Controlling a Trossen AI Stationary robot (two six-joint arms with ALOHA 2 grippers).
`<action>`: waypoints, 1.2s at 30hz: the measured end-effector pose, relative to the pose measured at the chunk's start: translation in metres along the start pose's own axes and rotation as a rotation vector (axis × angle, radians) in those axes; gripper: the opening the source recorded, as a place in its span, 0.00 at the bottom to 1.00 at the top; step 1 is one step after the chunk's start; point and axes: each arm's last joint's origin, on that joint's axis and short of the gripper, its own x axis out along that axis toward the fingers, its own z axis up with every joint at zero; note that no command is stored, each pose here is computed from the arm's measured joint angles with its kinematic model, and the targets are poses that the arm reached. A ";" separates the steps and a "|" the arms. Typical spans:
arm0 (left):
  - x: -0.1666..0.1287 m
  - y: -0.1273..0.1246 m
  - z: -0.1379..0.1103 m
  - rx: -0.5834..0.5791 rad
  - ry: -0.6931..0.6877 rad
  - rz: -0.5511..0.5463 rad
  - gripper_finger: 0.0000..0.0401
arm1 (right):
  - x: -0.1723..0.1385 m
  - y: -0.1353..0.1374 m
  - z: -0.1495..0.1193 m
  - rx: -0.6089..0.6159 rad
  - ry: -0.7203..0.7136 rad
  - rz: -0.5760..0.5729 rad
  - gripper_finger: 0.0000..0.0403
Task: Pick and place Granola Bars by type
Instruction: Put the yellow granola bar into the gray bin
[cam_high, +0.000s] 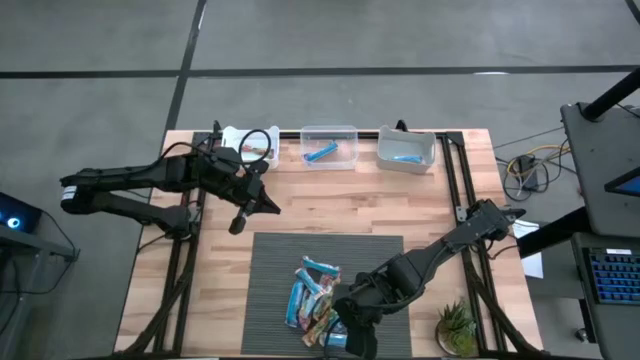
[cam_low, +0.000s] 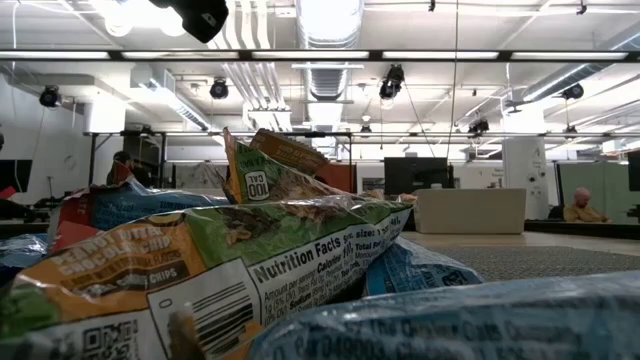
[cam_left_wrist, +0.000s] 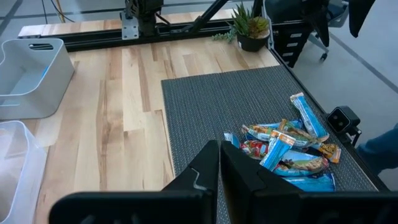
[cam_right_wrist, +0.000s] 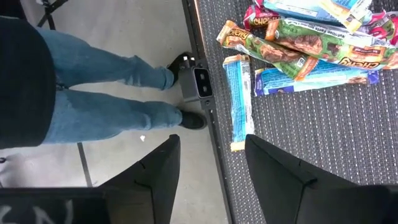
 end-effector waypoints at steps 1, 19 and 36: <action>0.000 0.000 0.000 0.000 0.000 0.000 0.00 | 0.000 0.000 0.000 0.000 0.000 0.000 0.43; 0.000 0.000 0.000 0.000 -0.001 0.000 0.00 | -0.040 -0.004 -0.004 -0.262 -0.164 -0.116 0.03; -0.007 0.000 0.016 -0.119 -0.055 0.004 0.00 | -0.130 -0.045 -0.042 -0.263 -0.418 -0.272 0.03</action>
